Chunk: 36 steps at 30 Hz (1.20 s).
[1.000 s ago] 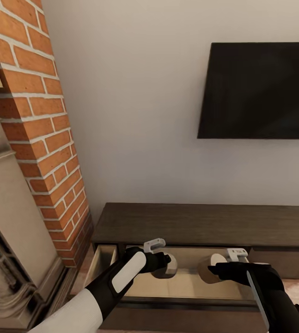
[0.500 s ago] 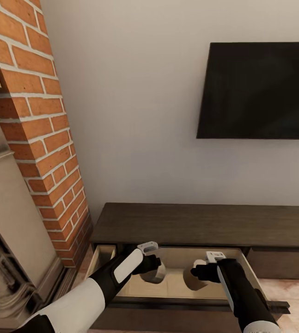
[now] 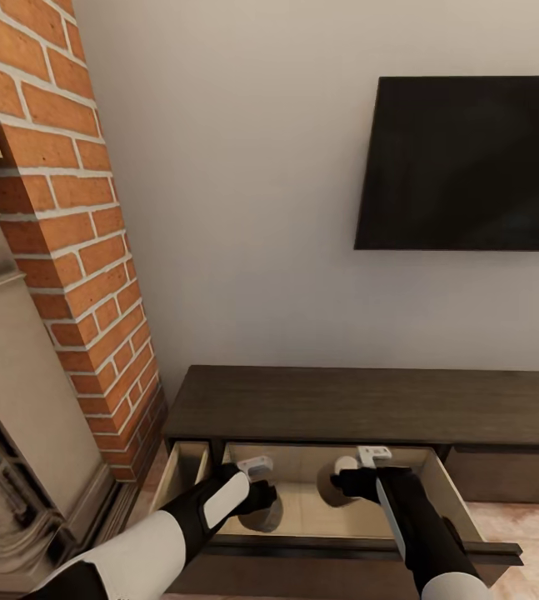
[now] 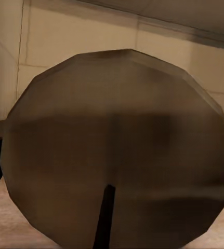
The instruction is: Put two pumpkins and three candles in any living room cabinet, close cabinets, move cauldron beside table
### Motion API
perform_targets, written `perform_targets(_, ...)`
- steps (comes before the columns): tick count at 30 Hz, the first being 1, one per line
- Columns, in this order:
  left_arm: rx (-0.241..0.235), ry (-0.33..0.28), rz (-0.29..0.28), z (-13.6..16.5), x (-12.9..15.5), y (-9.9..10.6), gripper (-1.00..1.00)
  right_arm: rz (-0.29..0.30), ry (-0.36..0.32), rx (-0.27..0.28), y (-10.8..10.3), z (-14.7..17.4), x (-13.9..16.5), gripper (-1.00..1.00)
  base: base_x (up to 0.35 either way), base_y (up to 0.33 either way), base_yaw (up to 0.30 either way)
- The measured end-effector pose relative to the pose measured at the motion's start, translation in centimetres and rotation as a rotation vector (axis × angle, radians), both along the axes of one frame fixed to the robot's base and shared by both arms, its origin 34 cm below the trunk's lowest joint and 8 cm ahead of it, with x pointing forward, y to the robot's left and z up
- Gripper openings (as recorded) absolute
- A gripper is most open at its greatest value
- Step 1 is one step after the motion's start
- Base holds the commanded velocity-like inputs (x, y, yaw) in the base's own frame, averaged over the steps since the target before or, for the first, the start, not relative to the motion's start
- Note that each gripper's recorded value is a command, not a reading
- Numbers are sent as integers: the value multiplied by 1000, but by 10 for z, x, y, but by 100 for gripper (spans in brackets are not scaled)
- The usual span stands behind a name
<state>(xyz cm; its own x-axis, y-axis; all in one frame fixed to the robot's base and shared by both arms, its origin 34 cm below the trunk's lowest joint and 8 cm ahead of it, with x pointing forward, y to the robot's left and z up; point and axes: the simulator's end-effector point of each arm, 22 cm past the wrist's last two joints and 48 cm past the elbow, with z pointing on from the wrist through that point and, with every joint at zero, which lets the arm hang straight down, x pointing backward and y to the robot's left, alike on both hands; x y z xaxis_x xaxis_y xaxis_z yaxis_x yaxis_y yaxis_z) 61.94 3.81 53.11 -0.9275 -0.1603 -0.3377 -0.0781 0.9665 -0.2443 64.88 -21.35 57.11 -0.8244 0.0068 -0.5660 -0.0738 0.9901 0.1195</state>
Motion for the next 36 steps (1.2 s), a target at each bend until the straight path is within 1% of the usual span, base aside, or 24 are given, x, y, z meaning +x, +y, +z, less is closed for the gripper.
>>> perform_targets(1, 9, -3, 10, -4, 0, 5, -100, 2, -14, -1, 1, 2, 3, -100, 0, 0, 0)
perform_targets(3, 11, -5, 21, -6, 1, 8, -100, 4, -26, -1, 2, 3, 5, -100, 0, 0, 0)
perform_targets(5, 11, -7, 24, -5, 2, 9, -100, 4, -31, -1, 2, 4, 6, -100, 0, 0, 0)
perform_targets(7, 11, -18, 23, 0, 9, 9, -100, 2, -35, -4, 2, 6, 8, -100, 0, 0, 0)
perform_targets(9, 7, -34, 23, 7, 18, 8, -100, -12, -24, -30, -4, 3, 8, -100, 0, 0, 0)
perform_targets(11, 0, -40, 25, 10, 20, 6, -100, -21, -20, -36, -6, 2, 8, -100, 0, 0, 0)
perform_targets(13, -17, -59, 18, 18, 26, -1, -100, -28, -11, -46, -8, 1, 8, -100, 0, 0, 0)
perform_targets(15, -34, -74, 8, 25, 29, -9, -100, -33, 14, -51, -10, -1, 5, -100, 0, 0, 0)
perform_targets(19, -46, -76, 0, 29, 28, -14, -100, -29, 44, -54, -8, -3, 1, -100, 0, 0, -24)
perform_targets(20, -53, -70, 1, 27, 25, -16, -100, -18, 50, -59, -5, -4, 0, -100, 0, 0, -16)
perform_targets(24, -57, -66, -2, 26, 23, -18, -100, -2, 52, -66, -1, -4, -1, -100, 0, 0, -7)
perform_targets(28, -53, -59, 2, 22, 19, -15, -100, 11, 78, -71, 2, -13, -8, -100, 111, 0, 0)
perform_targets(33, -54, -57, 3, 21, 18, -14, -100, 12, 81, -71, 4, -14, -9, -100, 94, 0, 0)
perform_targets(35, -55, -54, 2, 19, 17, -15, -100, 12, 96, -71, 3, -16, -11, -100, 18, 0, 0)
perform_targets(36, -61, -46, 1, 18, 13, -19, -100, 9, 181, -71, 3, -24, -28, -100, 5, 0, 0)
